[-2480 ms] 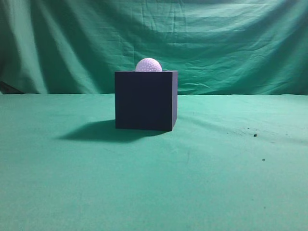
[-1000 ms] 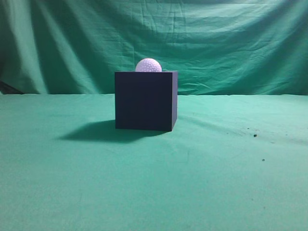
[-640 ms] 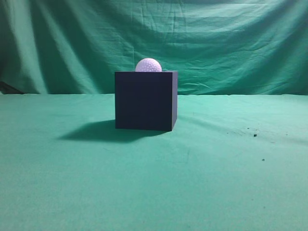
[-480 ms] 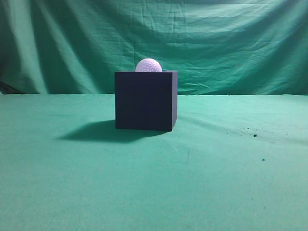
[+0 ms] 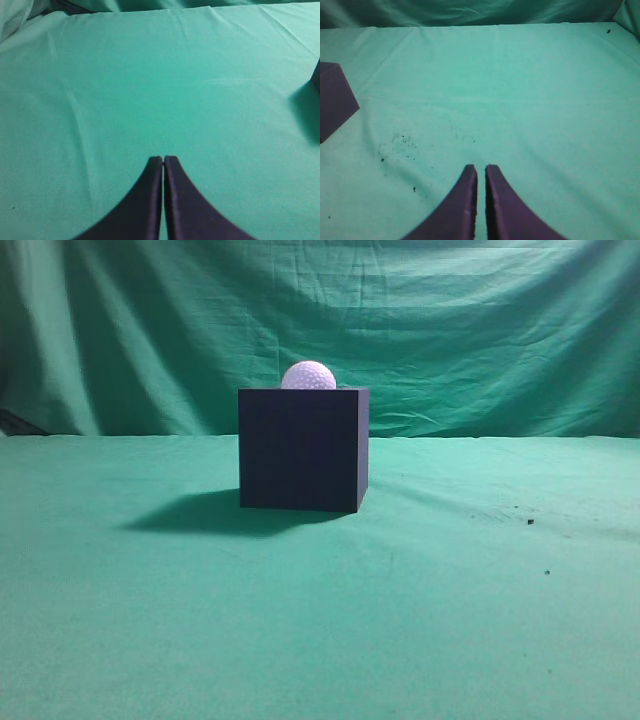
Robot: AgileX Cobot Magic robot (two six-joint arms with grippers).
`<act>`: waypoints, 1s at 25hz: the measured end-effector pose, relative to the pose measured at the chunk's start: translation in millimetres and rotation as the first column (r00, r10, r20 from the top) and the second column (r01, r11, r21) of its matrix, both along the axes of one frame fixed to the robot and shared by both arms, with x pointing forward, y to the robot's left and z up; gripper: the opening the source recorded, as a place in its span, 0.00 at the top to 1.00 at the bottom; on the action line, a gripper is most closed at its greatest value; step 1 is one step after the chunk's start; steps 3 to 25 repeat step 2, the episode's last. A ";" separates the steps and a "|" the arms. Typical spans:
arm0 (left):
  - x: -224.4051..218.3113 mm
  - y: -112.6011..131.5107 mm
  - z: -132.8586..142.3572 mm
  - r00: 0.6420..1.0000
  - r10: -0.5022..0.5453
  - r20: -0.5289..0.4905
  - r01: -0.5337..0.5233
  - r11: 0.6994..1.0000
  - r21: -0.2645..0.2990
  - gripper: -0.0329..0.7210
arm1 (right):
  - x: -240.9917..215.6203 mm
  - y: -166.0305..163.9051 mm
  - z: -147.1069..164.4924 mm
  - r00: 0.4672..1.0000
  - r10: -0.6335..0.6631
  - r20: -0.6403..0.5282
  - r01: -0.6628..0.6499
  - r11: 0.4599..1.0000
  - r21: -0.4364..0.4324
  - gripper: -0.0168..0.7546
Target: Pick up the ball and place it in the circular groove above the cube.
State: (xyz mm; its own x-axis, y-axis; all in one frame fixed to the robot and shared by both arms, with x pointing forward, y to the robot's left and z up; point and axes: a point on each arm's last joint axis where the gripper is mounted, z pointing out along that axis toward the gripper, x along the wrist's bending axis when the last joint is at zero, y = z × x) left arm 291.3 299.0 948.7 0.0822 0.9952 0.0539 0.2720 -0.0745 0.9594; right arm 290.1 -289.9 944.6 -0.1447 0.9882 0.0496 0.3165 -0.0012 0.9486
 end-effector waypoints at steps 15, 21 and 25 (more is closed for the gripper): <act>0.0 0.0 0.0 1.000 0.000 0.000 0.000 1.000 0.000 0.96 | 0.0 0.1 0.0 1.000 0.000 0.000 0.000 1.000 0.002 0.98; 0.0 0.0 0.0 1.000 0.000 0.000 0.000 1.000 0.000 0.96 | 0.0 0.1 0.0 1.000 0.000 0.000 0.000 1.000 0.002 0.98; 0.0 0.0 0.0 1.000 0.000 0.000 0.000 1.000 0.000 0.96 | 0.0 0.1 0.0 1.000 0.000 0.000 0.000 1.000 0.002 0.98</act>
